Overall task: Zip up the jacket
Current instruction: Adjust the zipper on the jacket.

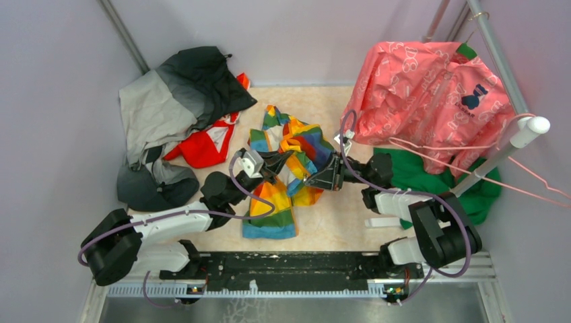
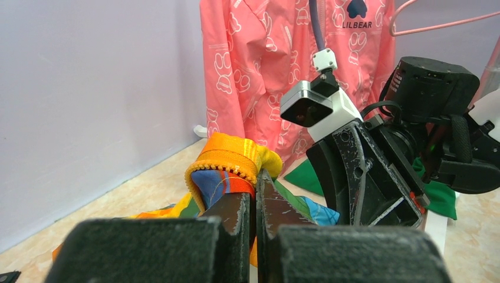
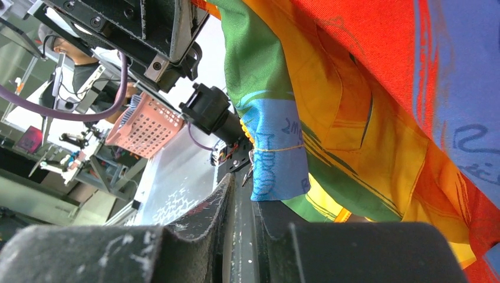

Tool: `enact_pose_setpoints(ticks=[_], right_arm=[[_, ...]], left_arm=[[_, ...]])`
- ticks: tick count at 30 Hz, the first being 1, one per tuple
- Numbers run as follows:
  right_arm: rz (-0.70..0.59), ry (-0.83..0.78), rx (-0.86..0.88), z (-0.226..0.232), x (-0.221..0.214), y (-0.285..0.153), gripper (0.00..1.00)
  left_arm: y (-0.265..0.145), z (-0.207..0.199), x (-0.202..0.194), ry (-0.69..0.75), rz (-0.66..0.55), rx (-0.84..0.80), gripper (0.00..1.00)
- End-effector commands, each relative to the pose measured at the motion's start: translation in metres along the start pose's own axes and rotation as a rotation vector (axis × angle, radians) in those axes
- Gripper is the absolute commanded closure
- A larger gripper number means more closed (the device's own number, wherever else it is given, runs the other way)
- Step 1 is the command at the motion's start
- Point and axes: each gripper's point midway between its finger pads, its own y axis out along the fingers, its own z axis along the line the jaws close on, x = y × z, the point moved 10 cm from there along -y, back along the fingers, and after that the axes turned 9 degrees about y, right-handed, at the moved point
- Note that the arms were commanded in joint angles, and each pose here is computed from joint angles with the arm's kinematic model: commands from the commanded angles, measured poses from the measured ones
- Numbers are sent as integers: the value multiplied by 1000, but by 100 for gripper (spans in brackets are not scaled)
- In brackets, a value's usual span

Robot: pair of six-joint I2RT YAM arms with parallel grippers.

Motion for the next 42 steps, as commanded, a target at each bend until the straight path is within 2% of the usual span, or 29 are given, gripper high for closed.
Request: enact_pose_setpoints(ticks=[1, 26, 29, 33, 37, 42], right_arm=[[-50, -89, 22, 8, 14, 2, 84], [-125, -82, -53, -5, 12, -1, 80], [-126, -79, -56, -5, 11, -1, 84], [-116, -80, -55, -5, 12, -2, 100], [-78, -69, -60, -8, 12, -7, 100], [49, -71, -7, -4, 8, -9, 100]], left_arm=[[3, 3, 12, -18, -64, 11, 100], [1, 2, 13, -53, -78, 21, 100], [1, 2, 13, -55, -79, 23, 100], [0, 3, 12, -47, -73, 33, 100], [-4, 7, 9, -23, -52, 44, 100], [-7, 15, 5, 27, -23, 55, 100]])
